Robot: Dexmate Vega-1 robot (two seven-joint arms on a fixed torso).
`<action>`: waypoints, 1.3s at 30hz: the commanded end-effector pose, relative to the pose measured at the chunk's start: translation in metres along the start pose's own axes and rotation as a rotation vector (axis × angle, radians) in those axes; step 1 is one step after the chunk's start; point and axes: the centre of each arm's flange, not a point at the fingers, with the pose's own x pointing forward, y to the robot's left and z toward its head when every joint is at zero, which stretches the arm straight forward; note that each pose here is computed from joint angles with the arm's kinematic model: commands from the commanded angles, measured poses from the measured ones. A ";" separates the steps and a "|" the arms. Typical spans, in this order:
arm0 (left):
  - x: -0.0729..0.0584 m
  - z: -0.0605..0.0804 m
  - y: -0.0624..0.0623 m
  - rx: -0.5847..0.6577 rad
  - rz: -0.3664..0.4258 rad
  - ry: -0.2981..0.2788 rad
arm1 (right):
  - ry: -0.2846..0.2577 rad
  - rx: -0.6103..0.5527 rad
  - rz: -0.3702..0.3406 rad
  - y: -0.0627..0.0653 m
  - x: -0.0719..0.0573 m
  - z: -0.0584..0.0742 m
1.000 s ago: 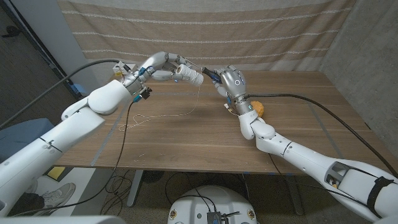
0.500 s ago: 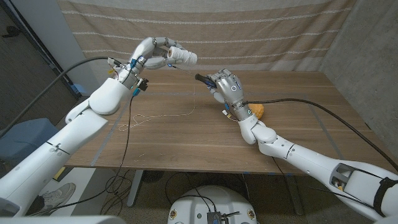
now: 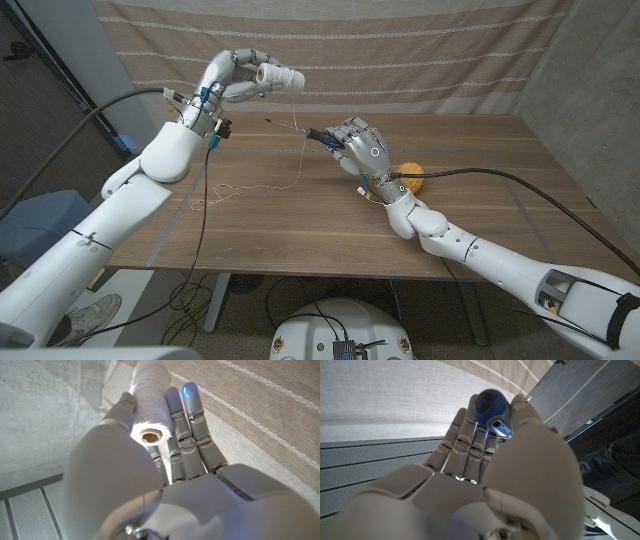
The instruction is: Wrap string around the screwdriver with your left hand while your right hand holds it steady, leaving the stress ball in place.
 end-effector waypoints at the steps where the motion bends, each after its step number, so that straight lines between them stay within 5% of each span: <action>1: -0.005 -0.013 0.016 0.067 0.063 0.092 | 0.021 0.035 -0.063 -0.015 -0.009 -0.002; 9: -0.019 -0.027 0.027 0.129 0.072 0.184 | 0.081 0.055 -0.107 -0.022 -0.009 -0.009; 17: -0.028 -0.038 0.023 0.124 0.040 0.233 | 0.137 0.072 -0.138 -0.023 -0.005 -0.016; 28: -0.027 -0.038 0.010 0.135 -0.083 0.236 | 0.257 0.103 -0.149 -0.018 0.001 -0.034; 39: -0.021 -0.028 -0.003 0.155 -0.194 0.210 | 0.316 0.085 -0.136 -0.009 0.004 -0.050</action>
